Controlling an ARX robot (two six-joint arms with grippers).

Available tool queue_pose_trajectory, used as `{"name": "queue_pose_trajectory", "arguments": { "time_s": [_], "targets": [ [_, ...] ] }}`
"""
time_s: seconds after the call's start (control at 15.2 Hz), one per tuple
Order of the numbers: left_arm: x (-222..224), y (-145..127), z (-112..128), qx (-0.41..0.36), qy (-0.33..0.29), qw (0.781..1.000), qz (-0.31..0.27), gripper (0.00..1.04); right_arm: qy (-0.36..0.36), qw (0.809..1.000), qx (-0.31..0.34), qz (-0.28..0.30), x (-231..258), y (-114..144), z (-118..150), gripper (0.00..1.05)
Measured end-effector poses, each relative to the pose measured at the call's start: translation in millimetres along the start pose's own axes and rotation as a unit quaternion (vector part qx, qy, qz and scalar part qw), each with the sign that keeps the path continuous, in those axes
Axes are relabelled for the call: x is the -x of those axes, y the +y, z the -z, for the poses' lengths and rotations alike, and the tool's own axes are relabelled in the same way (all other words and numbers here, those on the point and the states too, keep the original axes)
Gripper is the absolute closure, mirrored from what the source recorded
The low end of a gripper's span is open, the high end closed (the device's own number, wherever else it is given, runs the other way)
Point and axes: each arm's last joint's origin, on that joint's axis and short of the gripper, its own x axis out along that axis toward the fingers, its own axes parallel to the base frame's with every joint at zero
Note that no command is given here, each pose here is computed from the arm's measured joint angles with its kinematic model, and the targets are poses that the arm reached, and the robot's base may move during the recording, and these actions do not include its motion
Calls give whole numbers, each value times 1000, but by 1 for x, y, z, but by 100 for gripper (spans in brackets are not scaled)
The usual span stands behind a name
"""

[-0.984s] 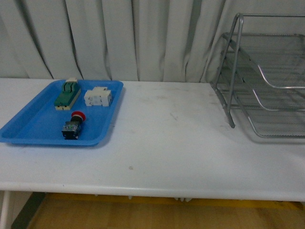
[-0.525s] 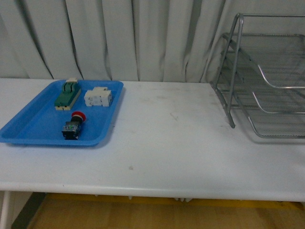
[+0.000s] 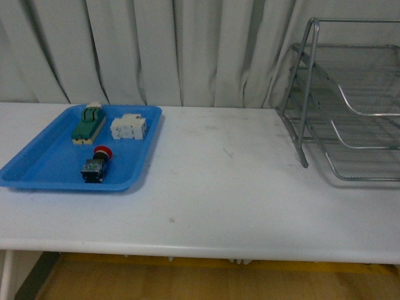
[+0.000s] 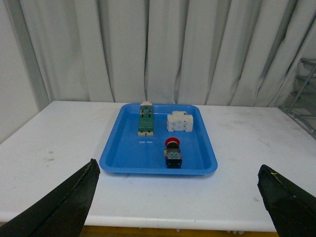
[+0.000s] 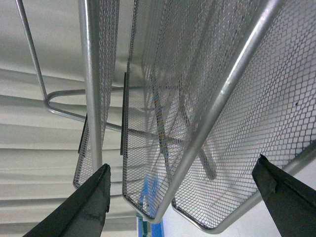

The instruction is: Place button on rack with both arms

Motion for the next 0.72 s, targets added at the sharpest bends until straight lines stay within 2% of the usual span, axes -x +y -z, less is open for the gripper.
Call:
{"name": "queue_pose_trajectory", "arguments": {
  "time_s": [0.33, 0.46, 0.72],
  "targets": [
    [0, 0, 0, 0, 0, 1000, 0, 7, -9, 1000, 22, -6, -17, 2, -11, 21],
    [0, 0, 0, 0, 0, 1000, 0, 7, -9, 1000, 24, 12, -23, -4, -14, 36],
    [0, 0, 0, 0, 0, 1000, 0, 7, -17, 999, 40, 15, -29, -3, -24, 84]
  ]
}}
